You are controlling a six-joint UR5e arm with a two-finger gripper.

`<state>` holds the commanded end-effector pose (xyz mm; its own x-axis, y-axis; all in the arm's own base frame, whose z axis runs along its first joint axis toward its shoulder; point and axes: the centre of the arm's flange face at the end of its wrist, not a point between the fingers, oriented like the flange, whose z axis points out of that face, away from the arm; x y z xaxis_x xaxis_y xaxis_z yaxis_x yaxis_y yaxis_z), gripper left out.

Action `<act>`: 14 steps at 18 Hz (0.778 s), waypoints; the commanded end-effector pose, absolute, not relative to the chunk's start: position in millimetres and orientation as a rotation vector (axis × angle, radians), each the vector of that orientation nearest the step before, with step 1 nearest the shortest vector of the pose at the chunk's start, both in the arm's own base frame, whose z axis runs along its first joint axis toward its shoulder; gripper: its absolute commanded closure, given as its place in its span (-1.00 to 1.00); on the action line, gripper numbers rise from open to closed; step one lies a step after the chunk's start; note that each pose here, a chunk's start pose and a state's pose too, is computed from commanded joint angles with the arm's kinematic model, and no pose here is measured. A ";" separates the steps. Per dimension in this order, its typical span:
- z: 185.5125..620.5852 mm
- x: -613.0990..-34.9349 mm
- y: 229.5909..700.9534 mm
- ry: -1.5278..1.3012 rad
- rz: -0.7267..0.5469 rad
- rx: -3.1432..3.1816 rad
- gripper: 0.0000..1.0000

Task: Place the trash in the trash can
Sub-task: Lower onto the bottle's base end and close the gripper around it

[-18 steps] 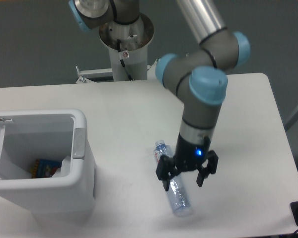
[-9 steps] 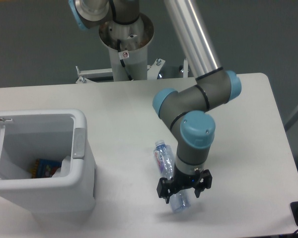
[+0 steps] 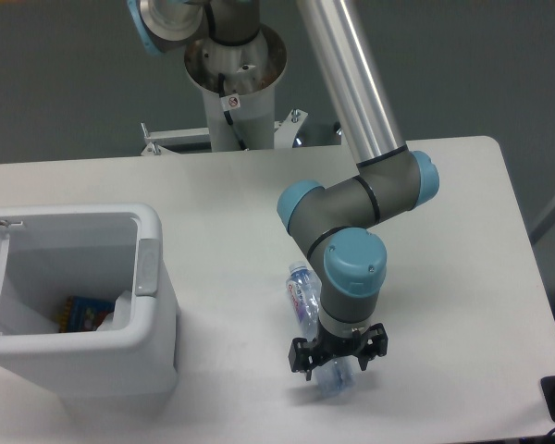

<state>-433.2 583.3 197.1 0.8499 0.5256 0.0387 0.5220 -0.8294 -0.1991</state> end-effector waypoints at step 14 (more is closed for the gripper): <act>189.1 -431.1 576.6 -0.824 0.059 -2.856 -0.17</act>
